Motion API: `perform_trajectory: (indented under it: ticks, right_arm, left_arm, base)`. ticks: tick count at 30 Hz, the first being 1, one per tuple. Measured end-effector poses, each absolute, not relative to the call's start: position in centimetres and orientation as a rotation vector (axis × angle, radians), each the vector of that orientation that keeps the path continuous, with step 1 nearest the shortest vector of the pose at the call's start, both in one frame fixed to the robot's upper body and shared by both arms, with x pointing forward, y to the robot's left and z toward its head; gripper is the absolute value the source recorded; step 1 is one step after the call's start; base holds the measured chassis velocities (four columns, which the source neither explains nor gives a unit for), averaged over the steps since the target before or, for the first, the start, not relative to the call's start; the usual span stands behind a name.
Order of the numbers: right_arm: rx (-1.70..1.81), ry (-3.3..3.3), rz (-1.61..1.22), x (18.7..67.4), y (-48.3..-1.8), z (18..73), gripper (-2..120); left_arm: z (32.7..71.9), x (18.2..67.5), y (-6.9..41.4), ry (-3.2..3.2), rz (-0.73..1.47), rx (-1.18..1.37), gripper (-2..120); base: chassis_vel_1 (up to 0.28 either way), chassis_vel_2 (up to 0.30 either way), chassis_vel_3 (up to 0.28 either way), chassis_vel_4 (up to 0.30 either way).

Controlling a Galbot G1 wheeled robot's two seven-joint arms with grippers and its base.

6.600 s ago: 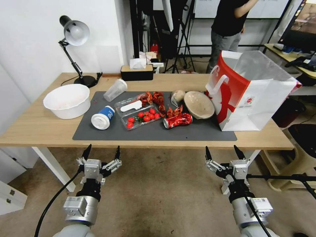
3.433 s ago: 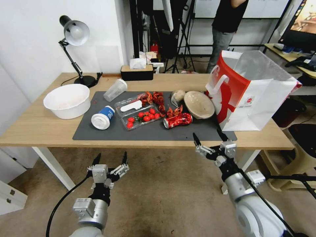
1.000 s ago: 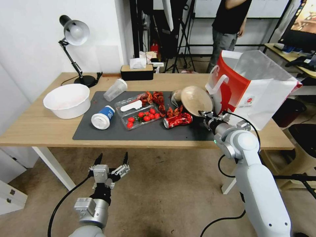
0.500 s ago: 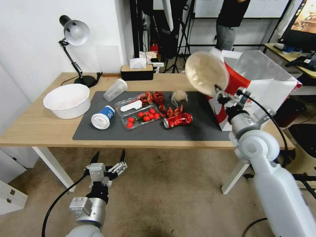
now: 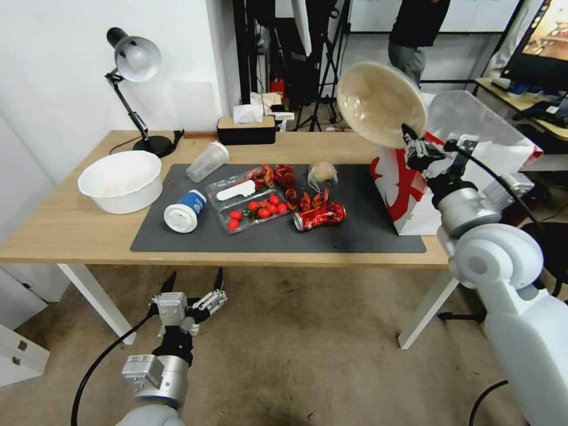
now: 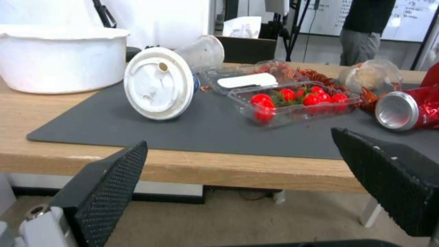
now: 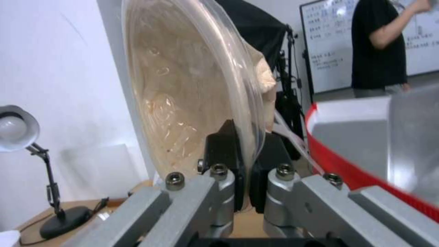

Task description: Pick up the trash from the table and place it into the takeout bag.

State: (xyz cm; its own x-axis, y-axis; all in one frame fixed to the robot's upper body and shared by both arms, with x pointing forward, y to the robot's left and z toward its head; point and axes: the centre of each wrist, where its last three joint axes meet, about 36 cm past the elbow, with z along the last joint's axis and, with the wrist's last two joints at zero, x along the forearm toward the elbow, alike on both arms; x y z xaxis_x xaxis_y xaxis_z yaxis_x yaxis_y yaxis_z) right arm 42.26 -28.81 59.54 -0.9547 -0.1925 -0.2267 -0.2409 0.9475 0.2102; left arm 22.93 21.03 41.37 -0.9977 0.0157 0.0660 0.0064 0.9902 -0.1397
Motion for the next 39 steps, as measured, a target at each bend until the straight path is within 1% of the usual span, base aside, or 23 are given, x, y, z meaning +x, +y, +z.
perform_trajectory:
  ticks: [11, 26, 32, 33, 34, 35, 36, 37, 39]
  right_arm:
    - [-0.286, 2.852, 0.328, 42.6, -29.9, 61.8, 0]
    - [-0.25, 2.839, 0.313, 42.6, -30.7, 63.0, 0]
    - [-0.148, 2.855, 0.292, 43.0, -32.0, 63.3, 0]
    - [-0.07, 2.868, 0.272, 43.2, -32.7, 63.4, 4]
    - [-0.07, 2.868, 0.272, 43.2, -32.7, 63.4, 4]
    - [0.061, 2.879, 0.236, 43.5, -34.0, 63.5, 8]
    - [0.061, 2.879, 0.236, 43.5, -34.0, 63.5, 8]
    - [0.12, 2.885, 0.221, 43.7, -34.7, 63.5, 14]
    - [0.212, 2.902, 0.211, 44.1, -35.7, 63.5, 22]
  left_arm:
    - [41.5, 22.9, 21.0, -3.072, 0.216, -0.007, 100]
    - [41.5, 22.9, 21.1, -3.074, 0.214, -0.003, 100]
    - [41.5, 22.9, 21.0, -3.073, 0.215, -0.005, 100]
    - [41.5, 22.9, 21.0, -3.073, 0.215, -0.007, 100]
    - [41.5, 22.9, 21.0, -3.073, 0.215, -0.007, 100]
    - [41.5, 22.9, 21.0, -3.073, 0.213, -0.008, 100]
    - [41.5, 22.9, 21.0, -3.073, 0.213, -0.008, 100]
    - [41.4, 22.9, 21.0, -3.072, 0.213, -0.01, 100]
    - [41.3, 22.9, 20.9, -3.07, 0.215, -0.014, 100]
  base:
    - [0.0, 0.0, 0.0, 0.0]
    - [0.0, 0.0, 0.0, 0.0]
    - [0.0, 0.0, 0.0, 0.0]
    - [0.0, 0.0, 0.0, 0.0]
    - [0.0, 0.0, 0.0, 0.0]
    - [0.0, 0.0, 0.0, 0.0]
    - [0.0, 0.0, 0.0, 0.0]
    - [0.0, 0.0, 0.0, 0.0]
    - [0.0, 0.0, 0.0, 0.0]
